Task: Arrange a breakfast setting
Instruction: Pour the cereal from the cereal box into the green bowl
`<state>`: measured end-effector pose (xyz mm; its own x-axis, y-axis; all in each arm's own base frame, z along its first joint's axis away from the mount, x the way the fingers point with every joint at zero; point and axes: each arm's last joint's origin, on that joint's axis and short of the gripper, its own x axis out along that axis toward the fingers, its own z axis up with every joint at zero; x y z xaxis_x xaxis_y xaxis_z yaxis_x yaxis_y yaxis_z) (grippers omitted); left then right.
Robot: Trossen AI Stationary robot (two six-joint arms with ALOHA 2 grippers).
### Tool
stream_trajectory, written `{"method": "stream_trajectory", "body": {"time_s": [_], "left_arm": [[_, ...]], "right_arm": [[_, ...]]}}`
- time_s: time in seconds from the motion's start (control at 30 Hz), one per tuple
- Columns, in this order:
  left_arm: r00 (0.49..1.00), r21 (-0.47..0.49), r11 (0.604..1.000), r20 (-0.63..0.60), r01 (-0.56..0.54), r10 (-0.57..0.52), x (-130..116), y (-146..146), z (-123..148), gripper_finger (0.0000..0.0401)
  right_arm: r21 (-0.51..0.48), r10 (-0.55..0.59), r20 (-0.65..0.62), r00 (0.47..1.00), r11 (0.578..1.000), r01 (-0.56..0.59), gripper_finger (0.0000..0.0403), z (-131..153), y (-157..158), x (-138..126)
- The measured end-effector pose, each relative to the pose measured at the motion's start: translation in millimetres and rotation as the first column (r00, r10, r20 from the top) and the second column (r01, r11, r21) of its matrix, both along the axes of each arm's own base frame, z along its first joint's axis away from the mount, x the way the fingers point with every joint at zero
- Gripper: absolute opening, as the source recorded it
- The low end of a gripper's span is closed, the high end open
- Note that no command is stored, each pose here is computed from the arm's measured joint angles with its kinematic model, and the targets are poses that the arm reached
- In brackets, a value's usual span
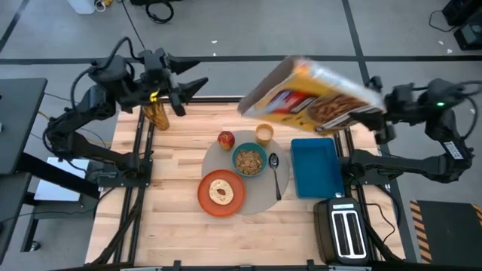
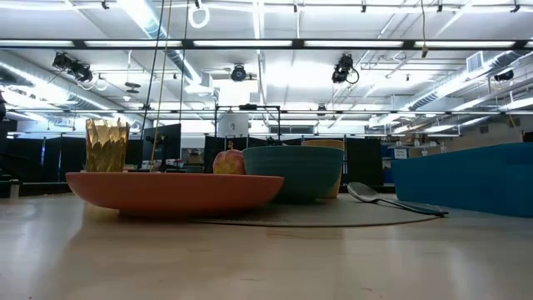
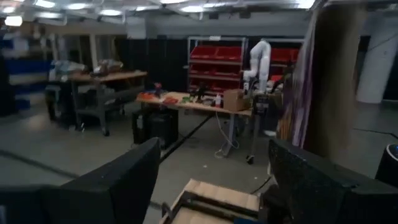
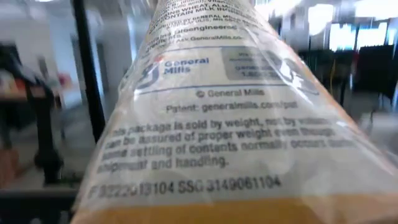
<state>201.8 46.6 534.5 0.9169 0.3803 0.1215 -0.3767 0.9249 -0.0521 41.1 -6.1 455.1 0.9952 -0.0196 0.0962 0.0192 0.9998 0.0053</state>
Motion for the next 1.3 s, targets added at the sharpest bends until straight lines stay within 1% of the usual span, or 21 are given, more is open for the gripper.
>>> {"method": "stream_trajectory", "body": {"time_s": [0.1,0.2,0.3,0.43,0.53,0.63,0.8,0.9,0.97,1.03,1.1,1.3], "left_arm": [[0.999,0.013,0.999,-0.011,0.044,-0.044,12.9,1.3,-3.4,0.0313],[0.994,0.021,0.993,-0.011,0.113,-0.112,38.9,4.1,-10.5,0.0314],[0.979,0.041,0.978,0.008,0.204,-0.205,70.4,7.6,-19.6,0.0314],[0.939,0.08,0.941,0.077,0.329,-0.335,106.8,10.5,-29.7,0.0314],[0.904,0.097,0.911,0.12,0.4,-0.409,126.7,12.4,-37.2,0.0314],[0.881,0.129,0.893,0.155,0.43,-0.447,139.5,13.8,-42.0,0.0314],[0.84,0.205,0.864,0.217,0.459,-0.497,149.3,14.5,-42.7,0.0314],[0.835,0.205,0.867,0.241,0.454,-0.494,148.4,16.0,-40.8,0.0311],[0.836,0.194,0.871,0.25,0.451,-0.488,147.3,19.0,-40.2,0.03],[0.836,0.174,0.876,0.263,0.451,-0.482,145.4,22.6,-39.0,0.0281],[0.831,0.176,0.873,0.268,0.456,-0.488,143.1,25.3,-37.5,0.0255],[0.812,0.192,0.854,0.267,0.483,-0.52,133.4,33.4,-31.8,0.0151]], "right_arm": [[-0.042,0.026,0.151,0.988,0.999,-0.02,0.0189,15.3,2.2,-3.7],[-0.077,0.056,0.253,0.966,0.996,-0.037,0.0189,27.7,1.1,-0.1],[-0.099,0.072,0.293,0.954,0.994,-0.044,0.0189,34.8,-4.8,13.7],[-0.148,0.098,0.34,0.935,0.988,-0.05,0.0189,42.8,-15.5,38.8],[-0.169,0.114,0.365,0.924,0.984,-0.054,0.0189,46.1,-22.8,56.2],[-0.173,0.124,0.39,0.912,0.983,-0.059,0.0189,48.2,-28.5,70.2],[-0.165,0.143,0.399,0.906,0.983,-0.082,0.0189,46.5,-36.6,95.9],[-0.146,0.153,0.387,0.91,0.984,-0.103,0.0189,42.9,-41.2,111.4],[-0.123,0.155,0.373,0.915,0.986,-0.117,0.019,40.0,-43.7,120.3],[-0.101,0.147,0.364,0.92,0.988,-0.117,0.0192,37.5,-46.2,126.9],[-0.086,0.135,0.362,0.922,0.99,-0.111,0.0199,36.3,-48.0,130.5],[-0.061,0.122,0.323,0.938,0.992,-0.108,0.0244,31.8,-49.9,134.5]]}}
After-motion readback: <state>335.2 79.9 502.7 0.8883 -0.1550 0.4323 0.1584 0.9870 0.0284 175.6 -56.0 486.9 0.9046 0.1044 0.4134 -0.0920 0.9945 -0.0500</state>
